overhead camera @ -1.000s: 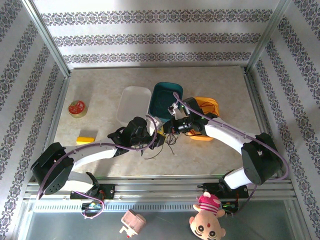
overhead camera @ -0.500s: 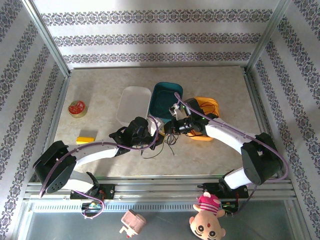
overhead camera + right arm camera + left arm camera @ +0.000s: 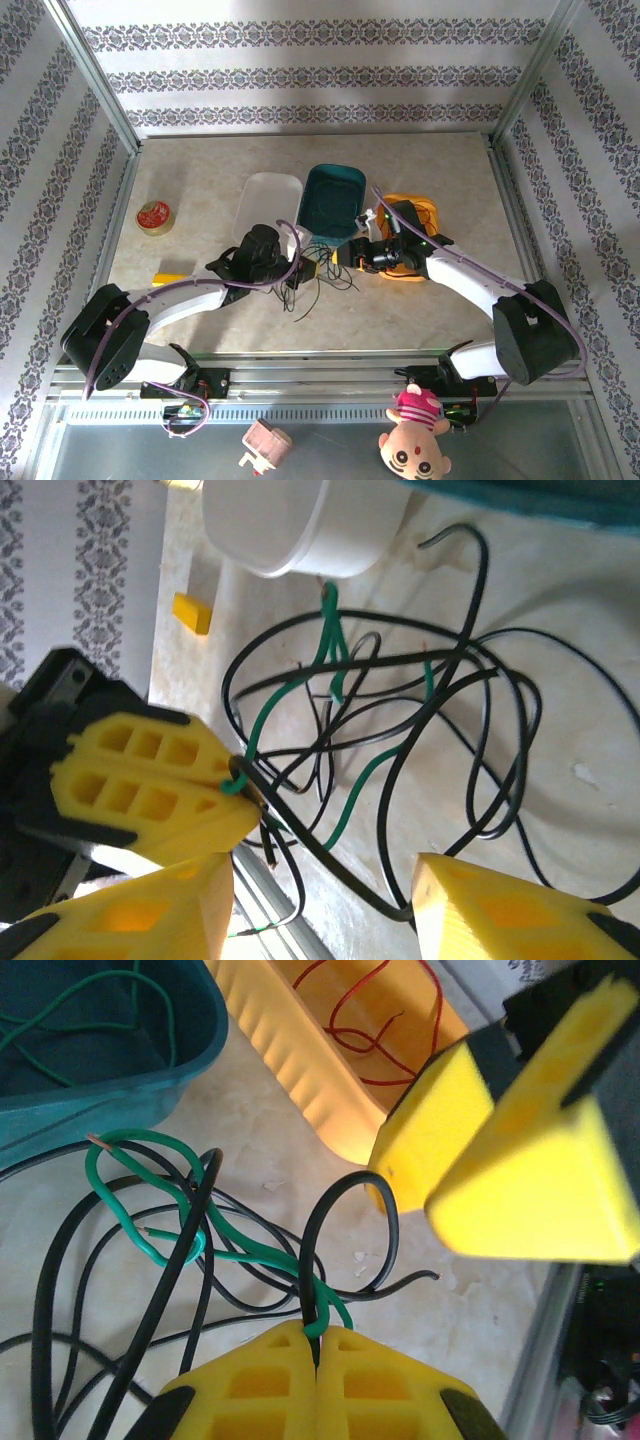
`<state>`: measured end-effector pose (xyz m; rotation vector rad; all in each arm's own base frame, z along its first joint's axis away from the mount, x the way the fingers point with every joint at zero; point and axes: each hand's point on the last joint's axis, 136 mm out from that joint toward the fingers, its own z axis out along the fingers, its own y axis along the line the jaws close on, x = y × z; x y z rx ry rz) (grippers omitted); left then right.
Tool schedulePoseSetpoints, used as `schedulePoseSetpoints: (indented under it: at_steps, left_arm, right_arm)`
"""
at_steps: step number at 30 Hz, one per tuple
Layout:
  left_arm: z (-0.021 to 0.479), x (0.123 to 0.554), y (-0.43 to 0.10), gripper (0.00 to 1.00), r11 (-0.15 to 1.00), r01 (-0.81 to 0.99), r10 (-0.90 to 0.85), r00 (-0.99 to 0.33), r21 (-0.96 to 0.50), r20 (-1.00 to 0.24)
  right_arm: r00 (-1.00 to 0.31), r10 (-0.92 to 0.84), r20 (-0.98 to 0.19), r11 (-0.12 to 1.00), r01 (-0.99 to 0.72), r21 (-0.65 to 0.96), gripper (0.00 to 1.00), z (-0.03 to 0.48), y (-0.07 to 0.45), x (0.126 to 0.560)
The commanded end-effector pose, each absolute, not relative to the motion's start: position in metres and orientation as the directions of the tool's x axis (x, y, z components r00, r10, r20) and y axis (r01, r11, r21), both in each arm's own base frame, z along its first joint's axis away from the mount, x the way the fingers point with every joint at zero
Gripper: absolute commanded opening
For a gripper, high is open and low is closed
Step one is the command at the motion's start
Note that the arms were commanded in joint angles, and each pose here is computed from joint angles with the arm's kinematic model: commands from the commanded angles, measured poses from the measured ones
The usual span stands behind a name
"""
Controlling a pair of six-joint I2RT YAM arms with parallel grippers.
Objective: Untangle the cables
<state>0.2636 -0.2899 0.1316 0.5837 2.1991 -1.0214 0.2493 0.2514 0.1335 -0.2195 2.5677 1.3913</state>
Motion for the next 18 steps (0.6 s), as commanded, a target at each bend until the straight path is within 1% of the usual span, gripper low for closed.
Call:
schedulePoseSetpoints:
  at_steps: [1,3,7,11,13,14,15,17,18]
  left_arm:
    - [0.156,0.259,-0.298,0.0,0.513,0.65,0.089,-0.69,-0.561,-0.719]
    - [0.158,0.259,-0.298,0.0,0.508,0.648,0.082,-0.692,-0.567,-0.717]
    - [0.163,0.261,-0.298,0.0,0.501,0.646,0.067,-0.693,-0.577,-0.718]
    - [0.17,0.264,-0.298,0.0,0.49,0.639,0.038,-0.695,-0.593,-0.718]
    - [0.172,0.264,-0.299,0.0,0.478,0.639,0.029,-0.698,-0.603,-0.716]
    - [0.174,0.265,-0.3,0.0,0.473,0.638,0.023,-0.698,-0.607,-0.716]
    - [0.175,0.264,-0.299,0.0,0.469,0.638,0.021,-0.699,-0.611,-0.714]
    - [0.173,0.263,-0.298,0.0,0.477,0.636,0.03,-0.702,-0.607,-0.712]
    - [0.172,0.264,-0.296,0.0,0.486,0.634,0.033,-0.701,-0.601,-0.712]
  right_arm:
    - [-0.946,-0.152,-0.285,0.459,-0.323,0.828,0.5,0.139,0.266,0.221]
    - [-0.936,-0.2,-0.289,0.456,-0.35,0.818,0.52,0.136,0.273,0.213]
    - [-0.928,-0.269,-0.259,0.46,-0.36,0.812,0.54,0.124,0.286,0.204]
    - [-0.92,-0.326,-0.216,0.444,-0.351,0.824,0.54,0.118,0.299,0.2]
    - [-0.918,-0.346,-0.196,0.442,-0.344,0.828,0.51,0.114,0.303,0.199]
    - [-0.918,-0.351,-0.186,0.438,-0.337,0.833,0.47,0.113,0.305,0.198]
    - [-0.919,-0.35,-0.179,0.442,-0.331,0.834,0.4,0.111,0.305,0.199]
    - [-0.929,-0.328,-0.172,0.463,-0.317,0.828,0.12,0.109,0.3,0.204]
    - [-0.935,-0.31,-0.171,0.476,-0.308,0.824,0.04,0.108,0.296,0.207]
